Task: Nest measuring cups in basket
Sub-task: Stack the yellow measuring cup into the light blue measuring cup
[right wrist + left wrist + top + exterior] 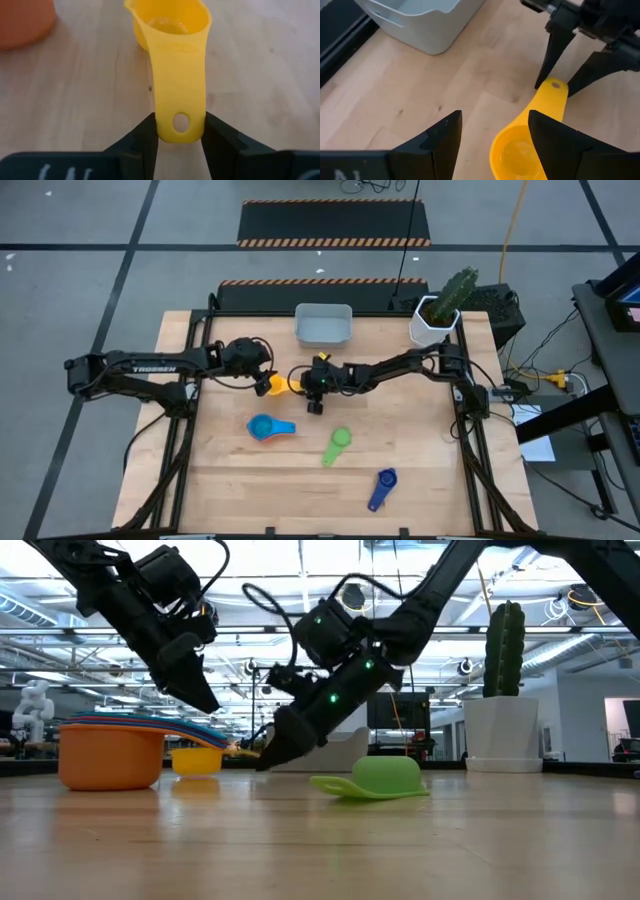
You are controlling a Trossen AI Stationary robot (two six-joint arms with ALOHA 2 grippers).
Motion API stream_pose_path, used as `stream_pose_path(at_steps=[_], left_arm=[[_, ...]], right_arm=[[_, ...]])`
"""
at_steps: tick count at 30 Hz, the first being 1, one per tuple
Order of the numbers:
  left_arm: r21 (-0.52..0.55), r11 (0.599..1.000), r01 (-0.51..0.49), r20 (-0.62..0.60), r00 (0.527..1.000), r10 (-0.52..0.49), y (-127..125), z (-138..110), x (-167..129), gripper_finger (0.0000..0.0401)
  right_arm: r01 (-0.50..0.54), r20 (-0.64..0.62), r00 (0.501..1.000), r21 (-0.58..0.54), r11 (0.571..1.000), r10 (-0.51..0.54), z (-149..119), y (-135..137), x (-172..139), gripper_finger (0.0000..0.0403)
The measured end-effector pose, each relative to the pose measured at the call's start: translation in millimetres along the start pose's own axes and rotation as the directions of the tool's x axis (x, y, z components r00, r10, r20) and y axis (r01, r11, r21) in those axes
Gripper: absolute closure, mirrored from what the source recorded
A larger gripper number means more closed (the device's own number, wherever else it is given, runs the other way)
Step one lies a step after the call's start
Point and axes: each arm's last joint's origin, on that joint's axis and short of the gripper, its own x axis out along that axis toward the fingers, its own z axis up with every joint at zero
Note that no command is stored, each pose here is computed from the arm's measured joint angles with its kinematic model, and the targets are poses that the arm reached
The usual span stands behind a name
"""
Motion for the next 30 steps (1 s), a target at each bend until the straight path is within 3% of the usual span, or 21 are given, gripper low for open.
stream_pose_path(at_steps=[13,20,30], left_arm=[[-0.043,0.999,0.019,0.158,0.987,-0.012,3.0,8.0,-38.4,0.0169],[-0.058,0.998,0.024,0.183,0.983,-0.013,4.8,4.6,-55.4,0.0169],[-0.049,0.998,0.044,0.188,0.982,-0.034,0.6,3.9,-57.9,0.0169]], right_arm=[[-0.039,0.008,0.999,-0.008,0.999,0.040,18.7,19.5,-21.9,0.0288],[-0.091,0.064,0.994,-0.023,0.996,0.092,27.8,47.7,-28.8,0.0285],[-0.145,0.176,0.973,-0.042,0.988,0.151,49.0,79.4,-44.6,0.0285]])
